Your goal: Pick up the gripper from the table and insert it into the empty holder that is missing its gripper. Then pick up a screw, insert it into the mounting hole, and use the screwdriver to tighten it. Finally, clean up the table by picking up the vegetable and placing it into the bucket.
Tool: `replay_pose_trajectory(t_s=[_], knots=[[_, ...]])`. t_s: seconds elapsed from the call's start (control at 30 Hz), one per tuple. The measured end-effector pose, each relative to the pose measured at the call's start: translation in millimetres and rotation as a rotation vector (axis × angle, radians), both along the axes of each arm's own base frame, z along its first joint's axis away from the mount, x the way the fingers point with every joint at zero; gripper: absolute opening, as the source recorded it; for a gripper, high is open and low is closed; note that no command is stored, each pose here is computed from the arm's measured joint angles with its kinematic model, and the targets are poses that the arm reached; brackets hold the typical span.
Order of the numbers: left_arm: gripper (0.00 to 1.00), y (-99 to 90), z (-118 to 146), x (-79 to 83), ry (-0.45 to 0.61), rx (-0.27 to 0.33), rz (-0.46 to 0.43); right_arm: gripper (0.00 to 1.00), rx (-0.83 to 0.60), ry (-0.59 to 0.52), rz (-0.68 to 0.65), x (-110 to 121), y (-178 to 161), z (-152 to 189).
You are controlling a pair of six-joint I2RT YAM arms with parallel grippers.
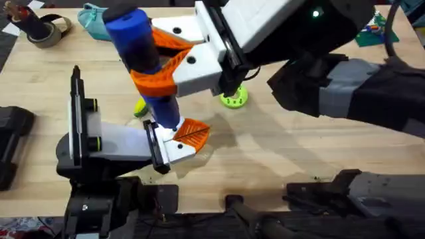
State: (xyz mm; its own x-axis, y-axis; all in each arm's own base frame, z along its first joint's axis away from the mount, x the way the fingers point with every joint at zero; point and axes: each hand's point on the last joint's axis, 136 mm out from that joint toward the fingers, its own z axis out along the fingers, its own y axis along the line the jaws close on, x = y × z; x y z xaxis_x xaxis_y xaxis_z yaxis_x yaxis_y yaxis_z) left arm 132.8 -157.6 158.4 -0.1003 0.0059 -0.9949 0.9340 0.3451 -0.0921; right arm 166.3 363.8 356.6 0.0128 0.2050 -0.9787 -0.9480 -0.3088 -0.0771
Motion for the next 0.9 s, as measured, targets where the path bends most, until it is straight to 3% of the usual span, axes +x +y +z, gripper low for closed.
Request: replay_pose_trajectory(t_s=[0.9], knots=[[0.014, 0.0, 0.0, 0.0, 0.000, 0.000, 0.000, 0.047, -0.009, 0.001, -0.003, 0.9, 0.9, -2.8]])
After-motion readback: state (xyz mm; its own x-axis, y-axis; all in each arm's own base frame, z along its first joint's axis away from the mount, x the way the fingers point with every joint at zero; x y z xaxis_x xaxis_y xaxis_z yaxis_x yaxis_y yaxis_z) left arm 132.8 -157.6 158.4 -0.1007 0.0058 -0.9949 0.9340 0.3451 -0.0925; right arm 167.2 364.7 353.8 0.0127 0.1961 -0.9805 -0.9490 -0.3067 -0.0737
